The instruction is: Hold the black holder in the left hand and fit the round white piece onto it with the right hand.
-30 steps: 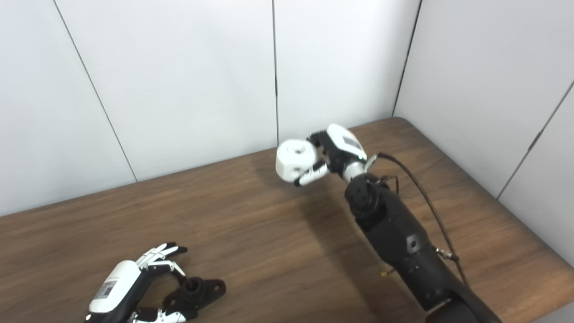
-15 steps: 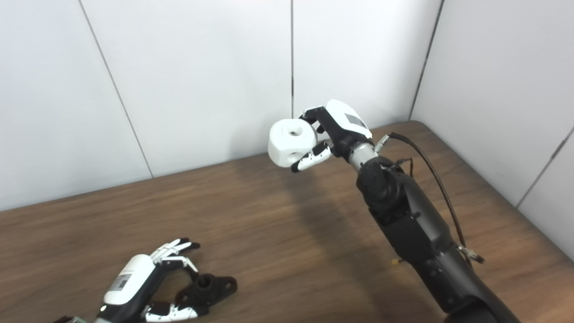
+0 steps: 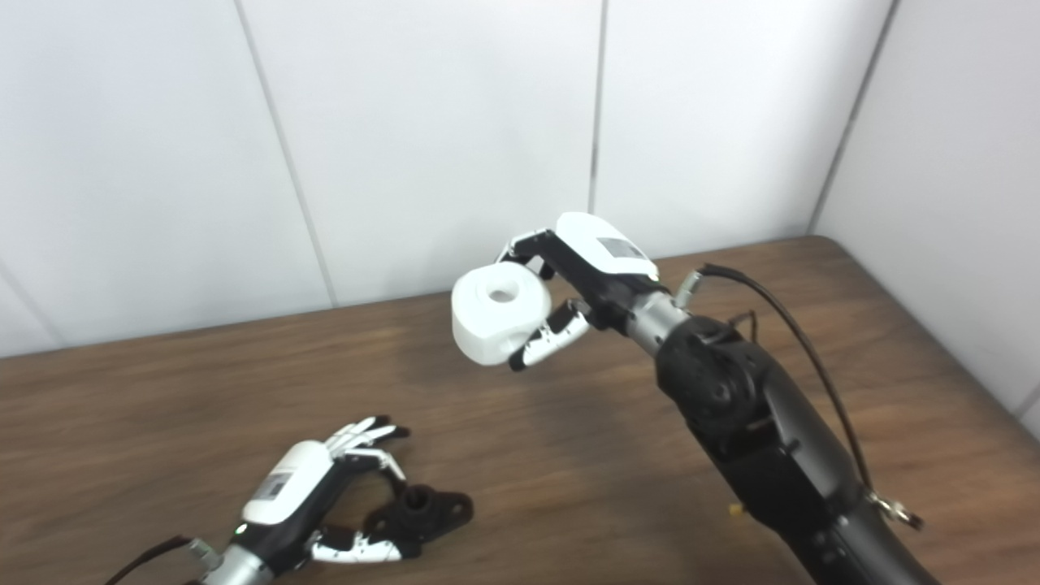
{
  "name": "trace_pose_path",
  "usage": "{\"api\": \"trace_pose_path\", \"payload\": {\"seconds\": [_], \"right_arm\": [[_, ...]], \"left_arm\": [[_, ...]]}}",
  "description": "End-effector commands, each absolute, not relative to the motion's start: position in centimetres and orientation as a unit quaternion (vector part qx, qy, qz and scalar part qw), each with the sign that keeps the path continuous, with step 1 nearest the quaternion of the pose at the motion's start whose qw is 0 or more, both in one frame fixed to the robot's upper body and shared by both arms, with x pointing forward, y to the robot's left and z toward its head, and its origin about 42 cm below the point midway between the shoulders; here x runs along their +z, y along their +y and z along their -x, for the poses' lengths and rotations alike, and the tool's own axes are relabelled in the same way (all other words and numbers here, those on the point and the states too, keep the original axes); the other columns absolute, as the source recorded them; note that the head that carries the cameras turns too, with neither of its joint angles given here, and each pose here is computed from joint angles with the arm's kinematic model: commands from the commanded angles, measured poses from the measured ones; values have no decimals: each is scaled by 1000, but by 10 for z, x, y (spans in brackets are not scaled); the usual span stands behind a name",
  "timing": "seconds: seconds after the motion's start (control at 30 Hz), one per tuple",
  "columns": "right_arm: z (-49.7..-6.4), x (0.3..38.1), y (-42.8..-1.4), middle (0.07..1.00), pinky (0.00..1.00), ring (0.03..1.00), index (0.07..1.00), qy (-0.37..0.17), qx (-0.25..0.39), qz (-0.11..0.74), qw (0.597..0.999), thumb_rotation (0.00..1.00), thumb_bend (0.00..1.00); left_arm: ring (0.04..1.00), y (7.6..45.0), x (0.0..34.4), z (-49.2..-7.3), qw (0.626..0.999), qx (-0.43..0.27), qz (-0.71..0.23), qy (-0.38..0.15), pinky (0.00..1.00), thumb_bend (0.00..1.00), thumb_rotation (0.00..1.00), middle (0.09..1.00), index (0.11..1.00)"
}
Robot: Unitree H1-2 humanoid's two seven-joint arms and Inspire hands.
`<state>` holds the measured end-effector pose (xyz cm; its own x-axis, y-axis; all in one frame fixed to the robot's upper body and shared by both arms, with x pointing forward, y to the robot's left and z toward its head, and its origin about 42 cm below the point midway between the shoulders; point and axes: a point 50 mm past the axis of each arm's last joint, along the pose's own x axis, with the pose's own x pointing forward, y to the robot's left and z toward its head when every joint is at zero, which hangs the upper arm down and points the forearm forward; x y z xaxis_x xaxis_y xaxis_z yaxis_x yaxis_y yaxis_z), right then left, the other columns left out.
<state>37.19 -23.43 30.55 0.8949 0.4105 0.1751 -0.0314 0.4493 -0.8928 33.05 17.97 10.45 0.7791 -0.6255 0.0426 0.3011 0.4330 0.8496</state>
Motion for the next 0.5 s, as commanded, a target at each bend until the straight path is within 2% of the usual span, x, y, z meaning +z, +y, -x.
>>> {"api": "trace_pose_path", "payload": {"seconds": [0.0,0.23,0.47], "right_arm": [[-365,324,-221,741,632,758,480,-238,142,507,816,131,524],[-355,317,-205,740,666,765,479,-246,187,498,810,130,524],[-348,301,-194,737,637,745,479,-236,226,492,807,131,524]], "left_arm": [[953,186,40,-291,815,-324,-478,-51,949,523,52,884,484],[953,179,40,-292,814,-324,-479,-54,941,523,53,884,483],[965,174,42,-292,816,-323,-476,-49,950,523,53,888,483]]}}
